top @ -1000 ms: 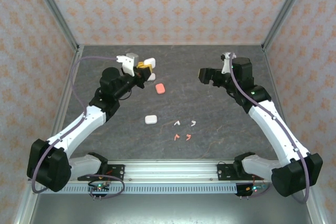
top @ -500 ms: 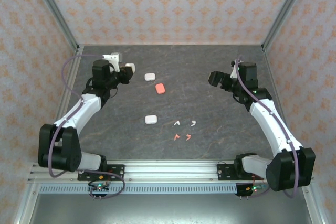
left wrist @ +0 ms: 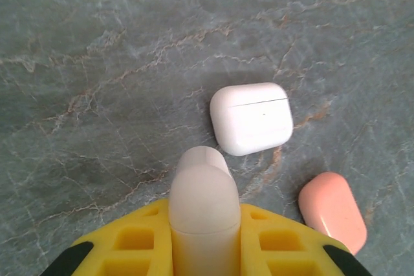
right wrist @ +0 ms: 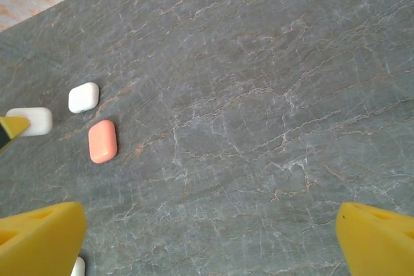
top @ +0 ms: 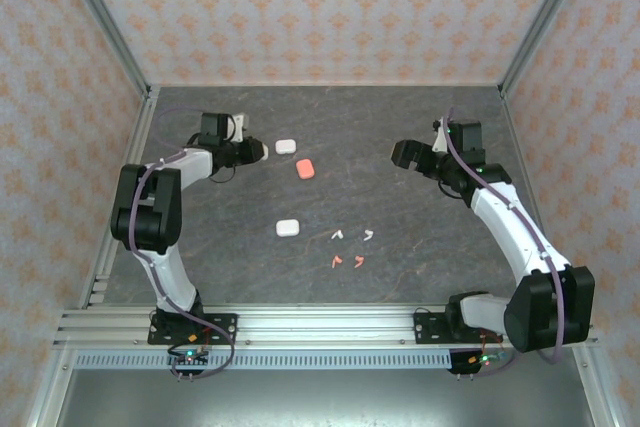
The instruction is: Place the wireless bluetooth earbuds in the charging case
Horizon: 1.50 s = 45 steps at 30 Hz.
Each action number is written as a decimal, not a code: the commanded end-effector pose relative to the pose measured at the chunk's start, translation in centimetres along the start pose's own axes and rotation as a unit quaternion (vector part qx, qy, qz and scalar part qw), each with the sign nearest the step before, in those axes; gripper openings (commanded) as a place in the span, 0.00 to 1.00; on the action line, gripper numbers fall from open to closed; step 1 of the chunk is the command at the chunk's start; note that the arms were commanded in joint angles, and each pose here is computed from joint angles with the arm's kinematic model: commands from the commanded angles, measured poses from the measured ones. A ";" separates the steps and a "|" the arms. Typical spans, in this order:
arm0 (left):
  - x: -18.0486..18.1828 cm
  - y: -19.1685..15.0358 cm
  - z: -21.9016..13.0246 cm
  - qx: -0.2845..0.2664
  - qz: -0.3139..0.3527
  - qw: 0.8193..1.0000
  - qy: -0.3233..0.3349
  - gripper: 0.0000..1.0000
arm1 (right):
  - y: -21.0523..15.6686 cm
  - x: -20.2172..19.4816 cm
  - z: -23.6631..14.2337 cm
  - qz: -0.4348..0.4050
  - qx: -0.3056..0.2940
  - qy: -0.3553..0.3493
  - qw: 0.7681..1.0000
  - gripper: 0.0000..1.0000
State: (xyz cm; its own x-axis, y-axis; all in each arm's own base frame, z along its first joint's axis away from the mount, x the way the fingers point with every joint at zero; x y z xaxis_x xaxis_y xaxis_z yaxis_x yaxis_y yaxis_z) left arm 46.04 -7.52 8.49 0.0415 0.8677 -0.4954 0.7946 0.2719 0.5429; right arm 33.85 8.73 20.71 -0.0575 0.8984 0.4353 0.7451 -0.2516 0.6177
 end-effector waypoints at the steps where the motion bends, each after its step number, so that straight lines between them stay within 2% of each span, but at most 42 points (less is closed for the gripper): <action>1: -1.0 1.4 0.4 -0.002 -0.001 1.000 -0.021 0.00 | -0.4 0.0 0.0 0.007 0.012 0.005 1.000 0.99; 3: -0.2 0.8 1.6 0.013 -0.012 1.000 -0.019 0.01 | -0.6 0.0 0.1 0.006 0.015 0.005 1.000 0.99; 7: -0.1 1.1 2.5 0.010 -0.023 0.999 -0.027 0.17 | -0.7 0.1 0.1 0.006 0.020 0.008 1.000 0.99; 12: 0.4 1.0 2.8 0.009 -0.026 1.000 -0.015 0.26 | -0.6 0.5 0.1 0.008 0.019 0.021 1.000 0.99; 16: 0.7 1.1 2.6 0.008 -0.021 1.000 -0.003 0.28 | -0.4 0.7 0.1 0.011 0.021 0.023 0.999 0.99; 20: 0.6 1.4 2.1 -0.002 -0.018 1.000 0.004 0.37 | -0.5 0.3 0.1 0.017 0.025 0.009 1.000 0.99; 25: 0.2 2.3 1.5 -0.019 -0.026 0.999 0.004 0.42 | -0.8 -0.2 0.1 0.006 0.030 -0.024 0.999 0.99; 28: -0.3 3.7 -0.5 -0.059 -0.028 0.998 0.015 0.42 | -1.2 0.4 0.0 -0.029 0.031 -0.053 0.998 0.99; 32: -0.8 4.9 -4.0 -0.114 -0.020 0.992 0.045 0.48 | -2.0 2.0 0.8 -0.052 0.042 -0.054 0.996 0.99; 40: -3.3 4.4 -10.9 -0.187 0.006 0.981 0.055 0.53 | -4.0 6.4 4.5 -0.116 0.084 -0.070 0.987 0.99; 45: -4.7 3.3 -16.1 -0.254 -0.003 0.966 0.047 0.55 | -5.7 9.9 8.1 -0.159 0.119 -0.065 0.978 0.99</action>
State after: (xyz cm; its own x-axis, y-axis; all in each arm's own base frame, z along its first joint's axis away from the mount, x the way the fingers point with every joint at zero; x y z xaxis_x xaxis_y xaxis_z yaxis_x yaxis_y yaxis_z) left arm 39.99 -4.95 21.70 -0.0013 0.8971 -0.4419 0.4778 0.3887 0.7878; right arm 33.95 20.79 16.46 -0.2349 0.9512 0.2003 0.8384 0.0940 0.5368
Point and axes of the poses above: each hand's point on the last joint's axis, 136 mm out from that joint toward the fingers, its own z axis out along the fingers, its own x axis along the line the jaws close on, y = z × x, the point moved 2 cm from there along -z, back along the fingers, and after that the axes turned 2 degrees about -z, right-handed, at the moved point
